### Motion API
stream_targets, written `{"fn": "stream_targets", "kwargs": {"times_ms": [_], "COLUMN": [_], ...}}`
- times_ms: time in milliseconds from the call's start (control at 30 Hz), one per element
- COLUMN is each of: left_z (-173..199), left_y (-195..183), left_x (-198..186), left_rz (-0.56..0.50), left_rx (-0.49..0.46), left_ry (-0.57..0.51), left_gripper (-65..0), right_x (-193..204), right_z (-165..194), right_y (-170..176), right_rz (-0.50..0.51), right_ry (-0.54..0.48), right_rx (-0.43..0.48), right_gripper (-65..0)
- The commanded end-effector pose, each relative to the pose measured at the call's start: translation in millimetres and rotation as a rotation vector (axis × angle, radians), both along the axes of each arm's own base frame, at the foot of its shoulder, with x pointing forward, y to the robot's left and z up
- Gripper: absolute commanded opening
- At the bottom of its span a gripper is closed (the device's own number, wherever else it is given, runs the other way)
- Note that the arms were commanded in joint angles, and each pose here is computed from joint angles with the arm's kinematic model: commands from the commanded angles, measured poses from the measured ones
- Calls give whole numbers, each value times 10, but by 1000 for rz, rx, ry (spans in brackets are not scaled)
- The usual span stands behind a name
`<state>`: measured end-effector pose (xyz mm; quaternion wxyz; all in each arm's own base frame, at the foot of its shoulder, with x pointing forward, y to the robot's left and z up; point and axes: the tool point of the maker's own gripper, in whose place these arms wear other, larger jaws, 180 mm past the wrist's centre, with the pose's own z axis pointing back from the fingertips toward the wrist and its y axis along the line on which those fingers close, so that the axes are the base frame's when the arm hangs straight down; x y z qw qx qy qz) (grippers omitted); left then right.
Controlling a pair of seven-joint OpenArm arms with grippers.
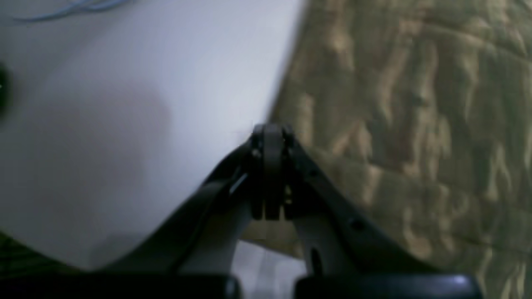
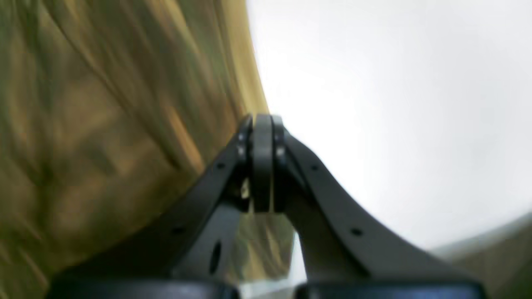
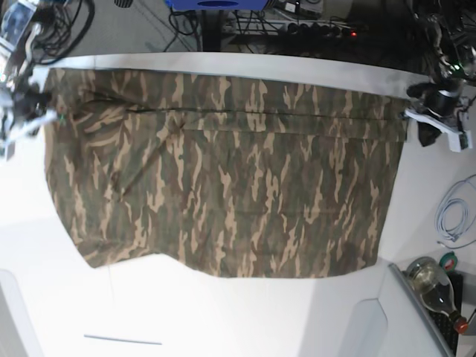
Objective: Layout the t-shirt on the table in an organized manner, then fold the t-shirt properly
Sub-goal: 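Release and move both grippers to the shirt's side edges midway along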
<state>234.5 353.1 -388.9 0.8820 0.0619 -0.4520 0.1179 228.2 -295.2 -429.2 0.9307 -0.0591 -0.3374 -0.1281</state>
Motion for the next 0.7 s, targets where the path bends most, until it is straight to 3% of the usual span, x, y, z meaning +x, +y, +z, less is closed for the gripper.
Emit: {"fn": "stream_targets", "kwargs": {"times_ms": [0, 100, 200, 300, 400, 500, 567, 667], "left_z": [297, 370, 276, 145, 7, -43, -91, -168], "left_y": [118, 368, 479, 477, 543, 581, 594, 606], "left_x": [229, 463, 676, 806, 804, 826, 815, 795], "left_rz": [3, 26, -13, -34, -27, -14, -7, 4], "left_rx": [33, 59, 119, 131, 122, 116, 107, 92], "left_ry": [-92, -76, -9, 41, 86, 68, 67, 82], "left_gripper": [-650, -650, -650, -650, -650, -650, -650, -650], "right_x": [248, 799, 1200, 1467, 1618, 1662, 1617, 1595], "right_z": [183, 210, 17, -107, -151, -240, -340, -444], "right_y": [-119, -77, -57, -111, -157, -123, -149, -86], "right_rz": [-1, 68, 87, 59, 29, 8, -11, -27], "right_ry": [-76, -119, -82, -71, -139, -172, -162, -166], "right_rx": [-28, 24, 125, 209, 239, 267, 286, 313], "right_gripper": [-647, -645, -578, -456, -294, -138, -116, -153]}}
